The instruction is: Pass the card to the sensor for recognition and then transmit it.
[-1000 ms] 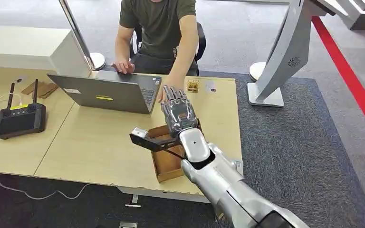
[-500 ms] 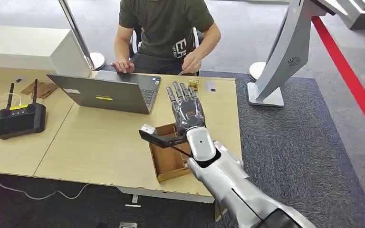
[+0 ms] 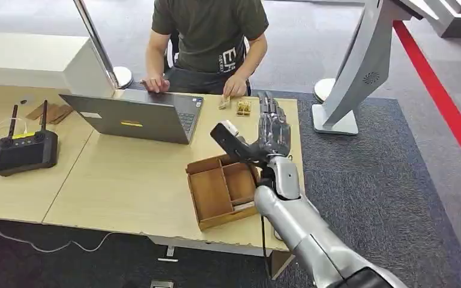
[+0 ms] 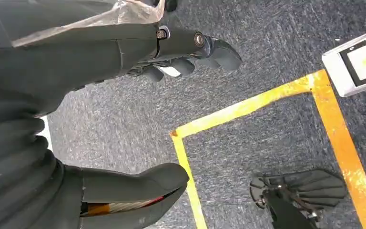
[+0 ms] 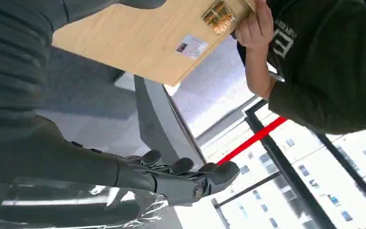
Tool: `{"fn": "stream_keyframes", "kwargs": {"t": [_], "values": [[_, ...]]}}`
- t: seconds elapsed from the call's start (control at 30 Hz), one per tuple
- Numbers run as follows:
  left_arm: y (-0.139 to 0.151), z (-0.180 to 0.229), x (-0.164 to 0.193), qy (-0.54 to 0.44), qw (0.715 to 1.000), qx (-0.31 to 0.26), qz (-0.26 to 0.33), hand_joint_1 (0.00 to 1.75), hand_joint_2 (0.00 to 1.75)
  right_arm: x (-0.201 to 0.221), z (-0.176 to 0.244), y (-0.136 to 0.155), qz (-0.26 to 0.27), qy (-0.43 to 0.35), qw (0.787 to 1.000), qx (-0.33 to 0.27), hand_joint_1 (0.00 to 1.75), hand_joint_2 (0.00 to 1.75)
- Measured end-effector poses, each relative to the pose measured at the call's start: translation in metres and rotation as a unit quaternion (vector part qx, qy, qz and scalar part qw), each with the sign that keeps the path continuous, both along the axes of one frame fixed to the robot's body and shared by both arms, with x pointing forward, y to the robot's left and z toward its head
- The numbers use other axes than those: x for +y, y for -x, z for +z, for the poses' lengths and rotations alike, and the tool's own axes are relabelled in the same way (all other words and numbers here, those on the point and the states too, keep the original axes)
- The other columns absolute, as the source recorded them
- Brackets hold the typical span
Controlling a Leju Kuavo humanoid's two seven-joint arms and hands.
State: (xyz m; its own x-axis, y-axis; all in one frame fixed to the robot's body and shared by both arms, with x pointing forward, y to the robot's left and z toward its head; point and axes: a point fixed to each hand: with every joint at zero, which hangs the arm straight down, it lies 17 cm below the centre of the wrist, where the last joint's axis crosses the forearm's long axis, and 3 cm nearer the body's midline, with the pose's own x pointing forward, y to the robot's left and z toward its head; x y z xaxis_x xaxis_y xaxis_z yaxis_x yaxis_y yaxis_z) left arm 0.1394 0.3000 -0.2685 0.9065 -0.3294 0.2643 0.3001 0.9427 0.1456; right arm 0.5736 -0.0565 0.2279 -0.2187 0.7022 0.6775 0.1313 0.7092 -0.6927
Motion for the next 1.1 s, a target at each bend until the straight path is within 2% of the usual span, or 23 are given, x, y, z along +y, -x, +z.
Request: {"fn": "stream_keyframes", "kwargs": {"t": [0.1,0.17,0.2,0.27,0.33,0.53,0.67,0.73,0.83,0.9,0.93,0.97,1.03,1.1], "values": [[-0.001,0.0,0.0,-0.004,1.0,0.002,-0.006,0.0,1.75,-0.038,-0.005,-0.004,-0.035,-0.137,0.99,0.014,0.0,1.75],[-0.003,0.0,-0.001,-0.006,1.0,0.003,-0.012,0.0,1.75,-0.079,-0.025,-0.006,-0.069,-0.275,0.958,0.043,0.0,1.75],[-0.003,0.0,-0.002,-0.006,1.0,0.003,-0.014,0.0,1.75,-0.104,-0.038,-0.006,-0.095,-0.345,0.932,0.055,0.0,1.75],[-0.002,0.0,-0.002,-0.007,1.0,0.004,-0.017,0.0,1.75,-0.148,-0.059,-0.001,-0.136,-0.408,0.902,0.051,0.0,1.75],[-0.002,0.0,-0.001,-0.01,1.0,0.004,-0.02,0.0,1.75,-0.185,-0.071,0.006,-0.168,-0.434,0.885,0.031,0.0,1.75],[-0.002,0.0,-0.002,-0.008,1.0,-0.006,-0.019,0.0,1.75,-0.3,-0.114,0.041,-0.286,-0.5,0.817,-0.012,0.0,1.75],[0.001,0.0,-0.001,-0.005,1.0,-0.009,-0.013,0.0,1.75,-0.369,-0.137,0.074,-0.354,-0.477,0.803,-0.046,0.0,1.75],[0.003,0.0,-0.001,-0.001,1.0,-0.011,-0.005,0.0,1.75,-0.407,-0.16,0.097,-0.4,-0.474,0.783,-0.049,0.0,1.75],[0.013,-0.003,0.002,0.003,1.0,-0.004,0.016,0.0,1.75,-0.469,-0.22,0.162,-0.487,-0.44,0.754,-0.031,0.0,1.75],[0.024,-0.005,0.005,0.004,0.999,0.002,0.032,0.0,1.75,-0.501,-0.27,0.227,-0.547,-0.399,0.736,0.006,0.0,1.75],[0.029,-0.005,0.007,0.003,0.999,0.006,0.039,0.0,1.75,-0.514,-0.3,0.269,-0.579,-0.375,0.723,0.039,0.0,1.75],[0.032,-0.006,0.009,0.003,0.999,0.008,0.044,0.0,1.75,-0.519,-0.332,0.316,-0.611,-0.36,0.7,0.084,0.0,1.75],[0.033,-0.006,0.012,0.001,0.998,0.009,0.056,0.0,1.75,-0.514,-0.379,0.389,-0.654,-0.34,0.655,0.164,0.0,1.75],[0.032,-0.006,0.014,0.001,0.998,0.008,0.065,0.0,1.75,-0.499,-0.41,0.45,-0.683,-0.325,0.615,0.222,0.0,1.75]]}}
